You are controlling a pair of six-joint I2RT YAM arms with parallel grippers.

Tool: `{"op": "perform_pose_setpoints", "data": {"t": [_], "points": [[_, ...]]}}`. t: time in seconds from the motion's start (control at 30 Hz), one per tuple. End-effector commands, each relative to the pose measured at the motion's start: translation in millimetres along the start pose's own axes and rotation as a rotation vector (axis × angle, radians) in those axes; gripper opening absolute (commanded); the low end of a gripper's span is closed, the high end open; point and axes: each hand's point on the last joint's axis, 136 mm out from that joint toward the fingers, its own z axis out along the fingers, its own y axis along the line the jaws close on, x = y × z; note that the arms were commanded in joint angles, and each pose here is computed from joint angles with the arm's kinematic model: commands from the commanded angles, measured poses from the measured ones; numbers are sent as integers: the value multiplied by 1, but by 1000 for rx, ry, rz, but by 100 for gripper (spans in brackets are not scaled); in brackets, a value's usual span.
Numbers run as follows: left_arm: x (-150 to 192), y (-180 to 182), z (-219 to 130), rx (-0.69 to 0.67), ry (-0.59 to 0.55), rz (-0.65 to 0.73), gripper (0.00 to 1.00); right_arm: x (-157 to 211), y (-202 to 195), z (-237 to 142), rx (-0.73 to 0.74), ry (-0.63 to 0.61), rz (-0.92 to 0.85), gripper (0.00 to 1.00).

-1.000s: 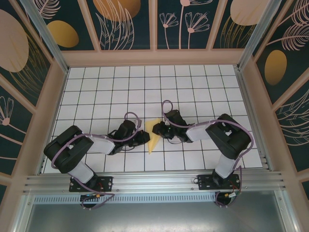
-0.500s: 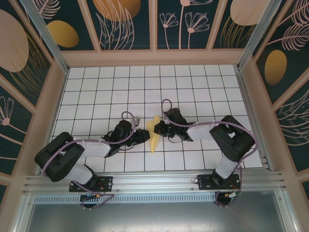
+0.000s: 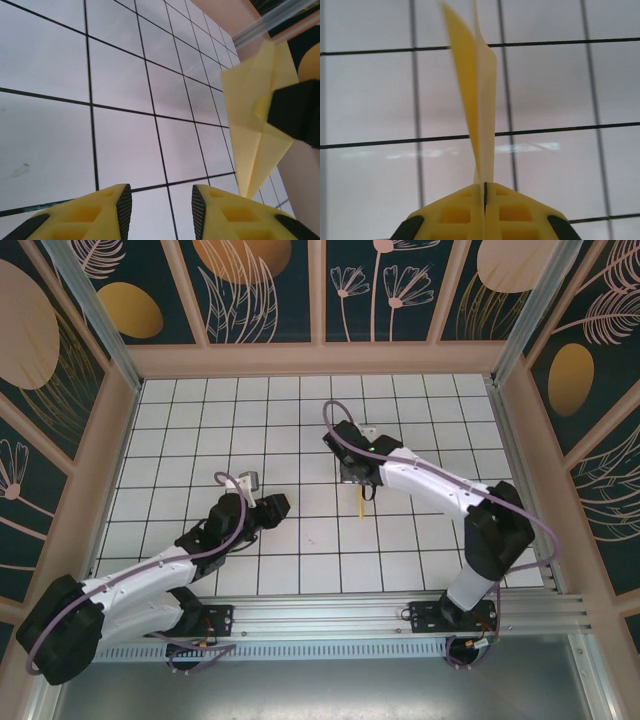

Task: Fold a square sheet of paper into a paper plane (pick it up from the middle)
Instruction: Turn over the paper at the center of the table.

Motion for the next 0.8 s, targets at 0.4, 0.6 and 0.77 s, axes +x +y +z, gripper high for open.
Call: {"op": "perform_pose_setpoints", "data": {"t": [0.4,0.6,0.77], "points": [[-22,36,-32,-156,-160,32,42,78,93,60,242,191,-377,21],[-20,35,-31,-154,-145,47,43,71,140,33,-94,197,-288,50],[-17,30,-27,-131,-123,59,44,50,144,-21,-366,99,-210,68]]}}
